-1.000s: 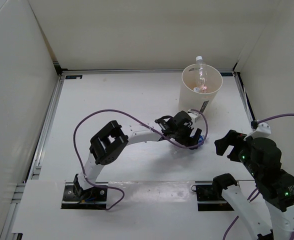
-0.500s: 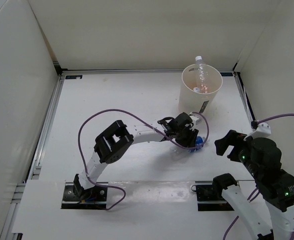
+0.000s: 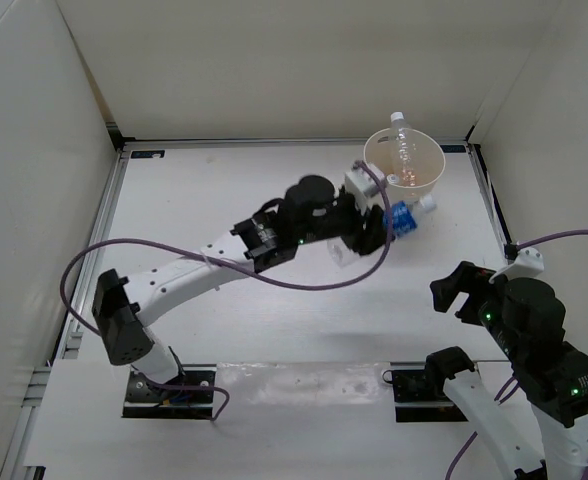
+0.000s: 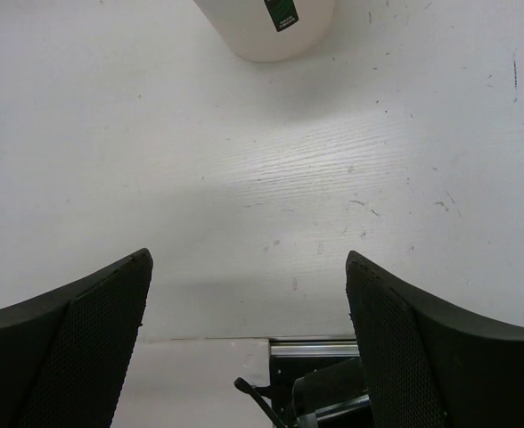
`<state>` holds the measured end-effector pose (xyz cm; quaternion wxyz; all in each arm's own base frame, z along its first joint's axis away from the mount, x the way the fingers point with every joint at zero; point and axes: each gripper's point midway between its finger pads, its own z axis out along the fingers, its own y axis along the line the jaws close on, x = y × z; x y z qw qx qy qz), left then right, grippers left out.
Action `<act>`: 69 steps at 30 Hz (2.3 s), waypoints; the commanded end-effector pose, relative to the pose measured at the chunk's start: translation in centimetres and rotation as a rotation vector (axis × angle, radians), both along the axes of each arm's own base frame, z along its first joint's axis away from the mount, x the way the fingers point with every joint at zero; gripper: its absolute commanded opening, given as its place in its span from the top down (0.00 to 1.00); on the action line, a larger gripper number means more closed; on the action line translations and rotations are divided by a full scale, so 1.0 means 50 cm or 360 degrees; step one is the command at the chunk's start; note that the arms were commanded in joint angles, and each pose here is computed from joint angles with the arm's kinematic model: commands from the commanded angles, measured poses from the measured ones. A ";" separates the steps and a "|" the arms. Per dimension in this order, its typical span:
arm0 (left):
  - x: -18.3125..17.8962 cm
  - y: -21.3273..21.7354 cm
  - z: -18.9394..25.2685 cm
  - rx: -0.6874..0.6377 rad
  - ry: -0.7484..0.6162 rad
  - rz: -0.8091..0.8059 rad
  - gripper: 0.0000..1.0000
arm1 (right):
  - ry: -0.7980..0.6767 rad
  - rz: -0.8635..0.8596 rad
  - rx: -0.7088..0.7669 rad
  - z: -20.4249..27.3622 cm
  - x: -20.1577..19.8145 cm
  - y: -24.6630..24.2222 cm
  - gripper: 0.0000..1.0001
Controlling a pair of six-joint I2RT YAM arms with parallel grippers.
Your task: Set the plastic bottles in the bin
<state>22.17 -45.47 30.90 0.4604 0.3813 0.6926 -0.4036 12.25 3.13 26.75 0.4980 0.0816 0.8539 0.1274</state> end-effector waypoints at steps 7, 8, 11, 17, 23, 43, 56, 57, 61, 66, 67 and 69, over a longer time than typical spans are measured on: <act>0.289 -0.050 0.266 -0.0478 -0.0275 0.0259 0.53 | -0.0081 -0.0020 0.0023 0.019 0.004 -0.004 0.10; 0.313 -0.052 0.267 -0.0506 -0.0281 0.0259 0.56 | -0.0078 -0.0021 0.0024 0.018 0.004 -0.004 0.10; 0.342 -0.096 0.301 -0.0731 -0.0435 0.0182 0.58 | -0.0080 -0.0038 0.0026 0.019 0.005 -0.006 0.10; 0.382 -0.186 0.203 -0.0714 -0.0418 0.0185 0.53 | -0.0083 -0.0022 0.0027 0.019 0.003 -0.004 0.10; 0.400 -0.204 0.172 -0.0732 -0.0431 0.0244 0.38 | -0.0075 0.0010 0.0022 0.017 0.004 0.001 0.10; 0.383 -0.127 0.170 -0.0802 -0.0512 0.0362 0.00 | -0.0068 -0.0002 0.0016 0.016 0.008 0.001 0.10; 0.244 0.271 0.213 0.0085 -0.0340 0.0933 0.00 | -0.0059 -0.0032 0.0013 0.016 0.011 -0.003 0.10; 0.230 0.300 0.178 0.0193 -0.0288 0.0969 0.00 | -0.0048 -0.0033 0.0007 0.013 0.011 -0.003 0.10; 0.168 0.464 0.131 0.0360 -0.0262 0.1266 0.00 | -0.0003 0.0069 -0.0010 0.010 0.017 0.017 0.10; 0.071 0.663 0.037 0.0486 -0.0252 0.1607 0.00 | 0.0009 0.0159 -0.0014 0.009 0.012 0.032 0.10; 0.060 0.681 0.030 0.0463 -0.0241 0.1651 0.00 | -0.0009 0.0181 -0.0010 0.012 0.012 0.036 0.10; 0.018 0.762 0.002 0.0460 -0.0267 0.1802 0.00 | -0.0017 0.0203 -0.0004 0.012 0.010 0.040 0.10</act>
